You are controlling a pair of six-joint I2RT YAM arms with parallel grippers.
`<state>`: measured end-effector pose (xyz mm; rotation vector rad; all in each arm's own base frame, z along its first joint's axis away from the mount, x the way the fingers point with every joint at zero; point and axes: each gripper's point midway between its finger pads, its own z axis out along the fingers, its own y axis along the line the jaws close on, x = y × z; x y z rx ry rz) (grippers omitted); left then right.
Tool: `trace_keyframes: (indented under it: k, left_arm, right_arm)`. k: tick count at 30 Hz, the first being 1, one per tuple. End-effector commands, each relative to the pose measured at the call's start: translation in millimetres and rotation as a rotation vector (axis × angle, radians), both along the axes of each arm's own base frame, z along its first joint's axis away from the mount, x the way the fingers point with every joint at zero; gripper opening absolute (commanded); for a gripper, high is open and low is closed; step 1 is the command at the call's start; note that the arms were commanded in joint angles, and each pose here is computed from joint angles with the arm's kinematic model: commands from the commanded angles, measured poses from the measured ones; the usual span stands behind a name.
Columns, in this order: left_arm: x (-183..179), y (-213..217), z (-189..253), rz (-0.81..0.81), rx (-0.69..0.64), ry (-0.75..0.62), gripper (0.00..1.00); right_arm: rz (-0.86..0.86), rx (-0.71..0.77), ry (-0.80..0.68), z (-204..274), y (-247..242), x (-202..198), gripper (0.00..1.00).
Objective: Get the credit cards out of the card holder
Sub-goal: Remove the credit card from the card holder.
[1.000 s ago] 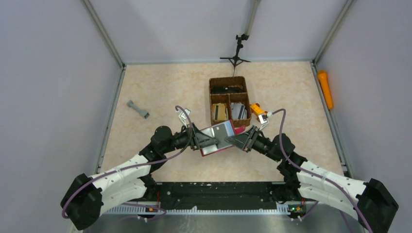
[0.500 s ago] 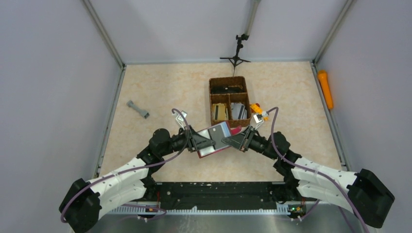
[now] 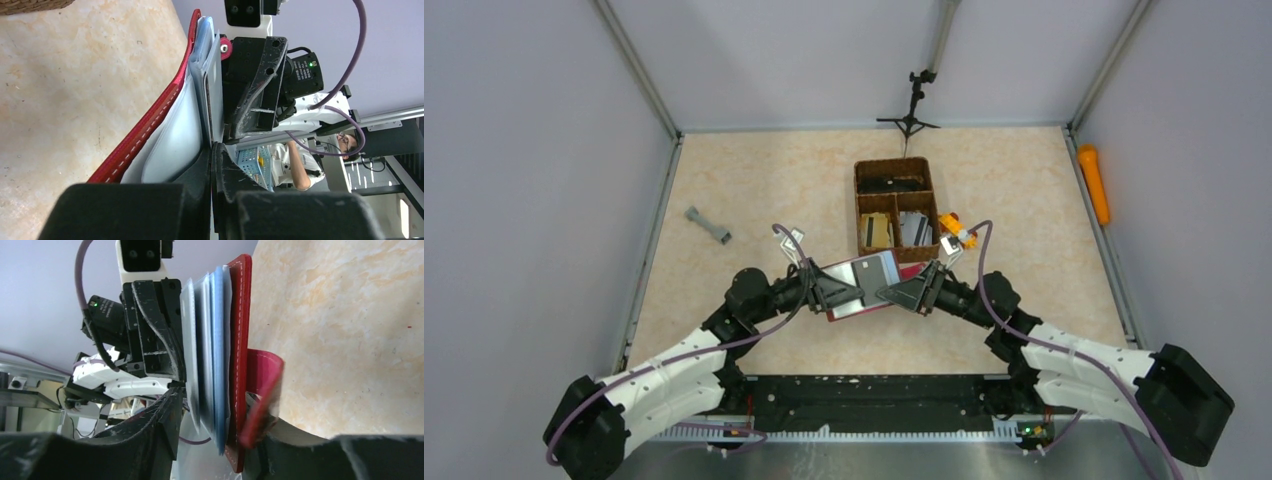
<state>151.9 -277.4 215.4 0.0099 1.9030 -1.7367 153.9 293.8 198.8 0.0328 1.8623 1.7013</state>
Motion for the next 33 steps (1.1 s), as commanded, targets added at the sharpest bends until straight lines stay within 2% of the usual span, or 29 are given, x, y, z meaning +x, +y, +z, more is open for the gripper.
trace_keyframes:
  k: [1,6,7,12,14,18,21,33]
  left_arm:
    - [-1.3,3.5,17.8,0.002,-0.052,-0.070,0.00]
    - [-3.8,3.4,13.5,-0.013,-0.042,-0.057,0.00]
    - [-4.6,3.1,12.9,-0.018,-0.041,-0.054,0.00]
    - [-9.4,0.6,8.9,-0.055,-0.035,-0.037,0.00]
    - [-10.4,-0.3,8.4,-0.065,-0.035,-0.035,0.00]
    - [-10.9,0.4,8.2,-0.065,-0.034,-0.041,0.00]
    - [-10.4,3.6,3.0,-0.056,-0.022,-0.042,0.00]
    - [-11.1,12.9,-3.8,-0.040,-0.015,-0.045,0.00]
  right_arm:
    - [0.017,0.080,-0.074,27.8,-2.2,-7.4,0.45]
    - [-0.020,0.099,-0.087,32.1,-9.2,-5.9,0.47]
    - [-0.026,0.103,-0.086,32.9,-10.2,-5.8,0.44]
    - [-0.044,0.104,-0.076,31.5,-12.6,-4.0,0.16]
    - [-0.045,0.102,-0.075,31.9,-12.5,-3.4,0.11]
    - [-0.057,0.106,-0.074,31.5,-14.1,-2.3,0.10]
    - [-0.076,0.108,-0.069,29.7,-17.2,-0.9,0.06]
    - [-0.101,0.105,-0.061,27.4,-20.5,1.9,0.03]
